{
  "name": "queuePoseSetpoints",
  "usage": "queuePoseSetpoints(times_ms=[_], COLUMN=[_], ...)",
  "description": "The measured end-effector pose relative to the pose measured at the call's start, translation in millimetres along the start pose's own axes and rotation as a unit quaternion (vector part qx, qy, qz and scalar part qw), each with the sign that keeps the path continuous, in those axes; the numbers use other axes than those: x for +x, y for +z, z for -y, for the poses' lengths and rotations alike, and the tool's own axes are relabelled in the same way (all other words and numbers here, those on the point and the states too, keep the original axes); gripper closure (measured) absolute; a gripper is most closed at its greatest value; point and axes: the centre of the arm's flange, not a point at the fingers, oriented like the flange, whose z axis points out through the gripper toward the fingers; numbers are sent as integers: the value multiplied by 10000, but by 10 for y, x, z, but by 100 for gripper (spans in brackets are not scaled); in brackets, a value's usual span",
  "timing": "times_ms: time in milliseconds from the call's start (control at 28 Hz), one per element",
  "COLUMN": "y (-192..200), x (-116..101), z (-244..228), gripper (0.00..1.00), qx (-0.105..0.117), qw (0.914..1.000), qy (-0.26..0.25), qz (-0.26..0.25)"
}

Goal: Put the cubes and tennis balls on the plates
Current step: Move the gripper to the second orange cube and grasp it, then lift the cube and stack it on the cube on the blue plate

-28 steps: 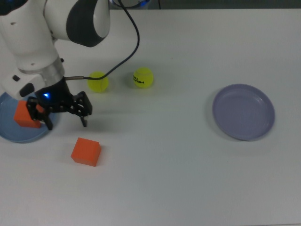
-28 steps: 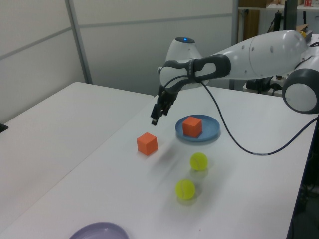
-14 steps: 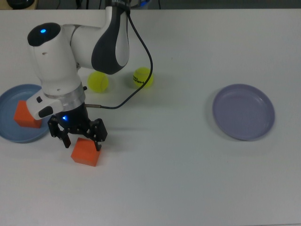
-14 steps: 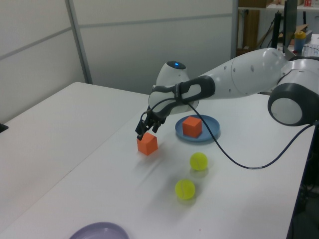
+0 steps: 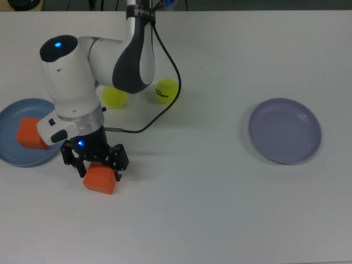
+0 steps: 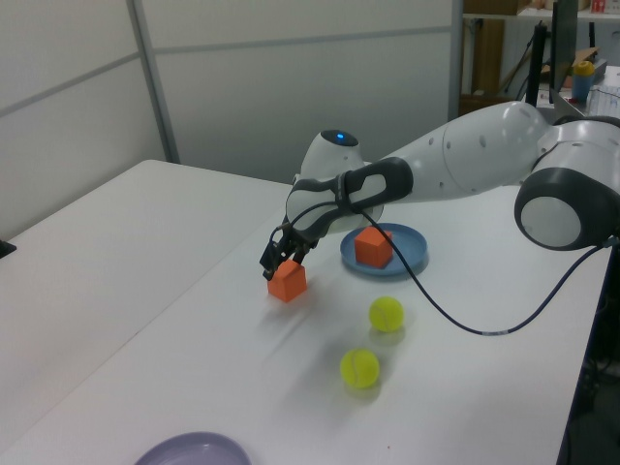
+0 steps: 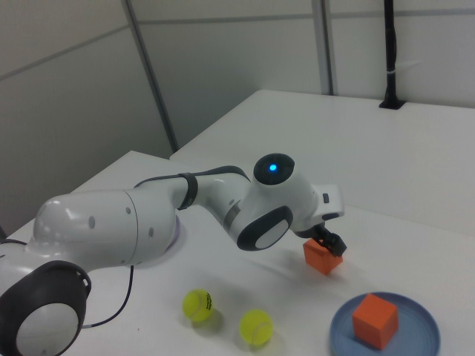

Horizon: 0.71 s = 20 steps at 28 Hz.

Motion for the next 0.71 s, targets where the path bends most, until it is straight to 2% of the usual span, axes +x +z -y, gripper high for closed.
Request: queuePoseSetpoints(times_ms=[429, 464, 607, 643, 714], y=[219, 215, 179, 138, 43], x=[-78, -74, -34, 3, 71], z=[3, 5, 19, 29, 47], gripper=[2, 8, 22, 31, 34], qx=[-69, -79, -86, -87, -83], qw=[10000, 9999, 9999, 9998, 9997], qy=[-64, -84, -116, -133, -172], qz=[18, 15, -33, -82, -176])
